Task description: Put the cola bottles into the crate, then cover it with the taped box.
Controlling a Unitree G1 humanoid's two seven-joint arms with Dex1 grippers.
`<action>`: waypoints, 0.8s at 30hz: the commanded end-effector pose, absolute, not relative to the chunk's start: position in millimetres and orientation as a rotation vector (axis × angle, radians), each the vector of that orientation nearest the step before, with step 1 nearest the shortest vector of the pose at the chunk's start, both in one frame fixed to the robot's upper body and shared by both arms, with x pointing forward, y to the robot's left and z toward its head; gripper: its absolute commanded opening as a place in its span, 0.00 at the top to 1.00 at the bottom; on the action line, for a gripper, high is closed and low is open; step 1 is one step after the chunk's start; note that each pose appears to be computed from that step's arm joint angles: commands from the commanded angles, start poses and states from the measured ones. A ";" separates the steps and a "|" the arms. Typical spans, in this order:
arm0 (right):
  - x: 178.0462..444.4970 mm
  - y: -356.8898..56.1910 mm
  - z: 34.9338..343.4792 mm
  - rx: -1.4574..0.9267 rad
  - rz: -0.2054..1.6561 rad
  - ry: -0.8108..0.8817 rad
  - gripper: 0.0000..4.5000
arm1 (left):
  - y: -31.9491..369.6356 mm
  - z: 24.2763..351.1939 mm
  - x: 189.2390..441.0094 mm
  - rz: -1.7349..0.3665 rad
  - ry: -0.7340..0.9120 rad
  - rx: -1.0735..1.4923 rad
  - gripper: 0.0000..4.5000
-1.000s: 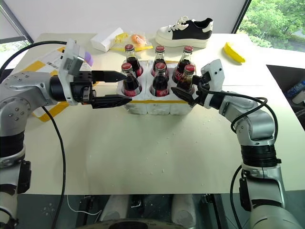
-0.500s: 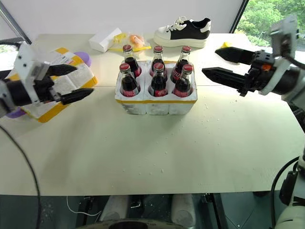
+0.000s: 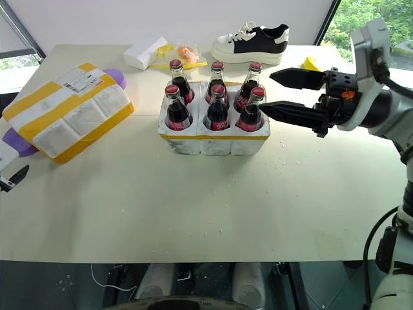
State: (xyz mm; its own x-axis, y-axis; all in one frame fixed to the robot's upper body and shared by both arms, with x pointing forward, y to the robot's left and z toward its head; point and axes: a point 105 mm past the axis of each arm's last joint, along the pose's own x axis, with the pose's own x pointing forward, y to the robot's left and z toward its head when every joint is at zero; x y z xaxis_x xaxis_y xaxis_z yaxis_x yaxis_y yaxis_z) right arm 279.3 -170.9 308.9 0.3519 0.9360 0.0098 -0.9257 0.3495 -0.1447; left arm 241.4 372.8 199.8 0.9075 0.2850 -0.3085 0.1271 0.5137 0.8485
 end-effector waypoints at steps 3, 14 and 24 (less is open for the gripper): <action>276.0 -168.7 321.6 -0.145 1.216 -0.163 0.02 | 385.0 193.1 254.6 0.123 0.442 1.134 0.00; 256.9 -174.4 333.5 -0.195 1.199 -0.175 0.02 | 400.2 163.6 289.2 0.122 0.445 1.232 0.00; 248.0 -183.6 336.3 -0.222 1.136 -0.168 0.02 | 417.2 143.4 319.2 0.173 0.419 1.245 0.00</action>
